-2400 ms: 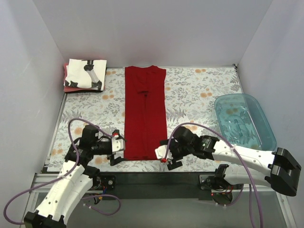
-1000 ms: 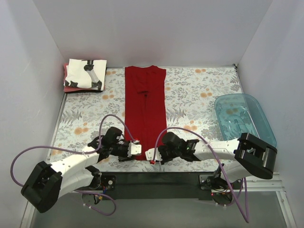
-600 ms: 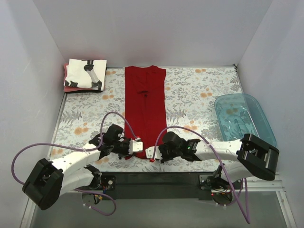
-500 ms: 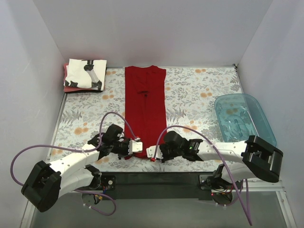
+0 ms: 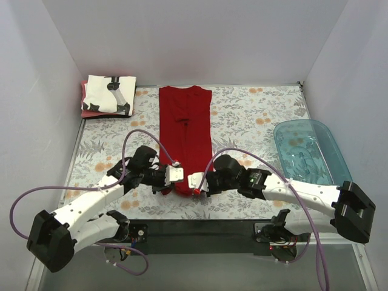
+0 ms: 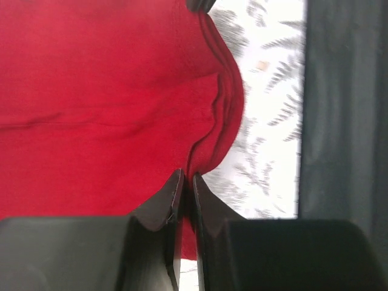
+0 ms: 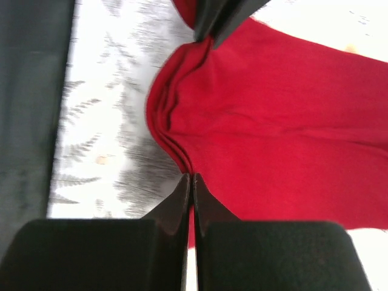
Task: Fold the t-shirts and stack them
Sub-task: Fold the tshirt
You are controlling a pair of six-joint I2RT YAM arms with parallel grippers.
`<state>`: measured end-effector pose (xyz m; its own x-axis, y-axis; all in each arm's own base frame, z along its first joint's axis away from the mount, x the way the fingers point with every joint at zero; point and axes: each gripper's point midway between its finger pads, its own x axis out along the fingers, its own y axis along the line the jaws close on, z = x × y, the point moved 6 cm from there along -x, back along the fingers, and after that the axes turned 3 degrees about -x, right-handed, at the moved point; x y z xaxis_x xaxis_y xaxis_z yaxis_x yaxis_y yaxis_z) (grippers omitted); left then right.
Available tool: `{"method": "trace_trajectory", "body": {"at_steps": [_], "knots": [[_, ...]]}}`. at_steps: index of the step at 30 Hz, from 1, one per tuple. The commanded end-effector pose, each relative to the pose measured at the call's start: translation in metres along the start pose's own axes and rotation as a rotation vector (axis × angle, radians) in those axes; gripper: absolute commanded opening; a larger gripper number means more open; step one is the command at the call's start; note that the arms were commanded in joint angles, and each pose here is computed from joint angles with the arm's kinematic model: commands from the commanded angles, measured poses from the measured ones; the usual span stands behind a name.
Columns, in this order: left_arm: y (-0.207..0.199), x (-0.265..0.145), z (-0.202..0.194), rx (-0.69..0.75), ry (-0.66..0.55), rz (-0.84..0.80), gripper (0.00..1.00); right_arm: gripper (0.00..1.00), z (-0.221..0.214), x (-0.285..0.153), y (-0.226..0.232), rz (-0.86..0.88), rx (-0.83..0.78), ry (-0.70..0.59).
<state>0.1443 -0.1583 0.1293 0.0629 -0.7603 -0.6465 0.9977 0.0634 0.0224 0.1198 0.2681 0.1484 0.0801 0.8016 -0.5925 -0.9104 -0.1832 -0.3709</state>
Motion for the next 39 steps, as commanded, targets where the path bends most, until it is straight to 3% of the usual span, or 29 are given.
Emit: {"method": "trace_trajectory", "body": {"at_steps": [1, 10, 18, 24, 32, 39], "knots": [[0.027, -0.007, 0.016, 0.039, -0.027, 0.059, 0.0, 0.01, 0.003, -0.009, -0.037, -0.069, -0.025, -0.006], [0.132, -0.021, 0.021, 0.089, -0.074, 0.206, 0.0, 0.01, -0.022, -0.003, -0.116, -0.145, -0.106, 0.005], [0.221, -0.011, 0.008, 0.122, -0.067, 0.265, 0.0, 0.01, -0.061, 0.013, -0.212, -0.244, -0.117, 0.006], [0.281, -0.004, -0.006, 0.116, -0.06, 0.31, 0.0, 0.01, -0.085, 0.032, -0.255, -0.263, -0.161, 0.003], [0.318, 0.006, -0.022, 0.137, -0.035, 0.351, 0.0, 0.01, -0.112, 0.053, -0.291, -0.297, -0.184, 0.035], [0.334, 0.009, -0.025, 0.145, -0.037, 0.412, 0.0, 0.01, -0.118, 0.052, -0.293, -0.318, -0.179, 0.056]]}}
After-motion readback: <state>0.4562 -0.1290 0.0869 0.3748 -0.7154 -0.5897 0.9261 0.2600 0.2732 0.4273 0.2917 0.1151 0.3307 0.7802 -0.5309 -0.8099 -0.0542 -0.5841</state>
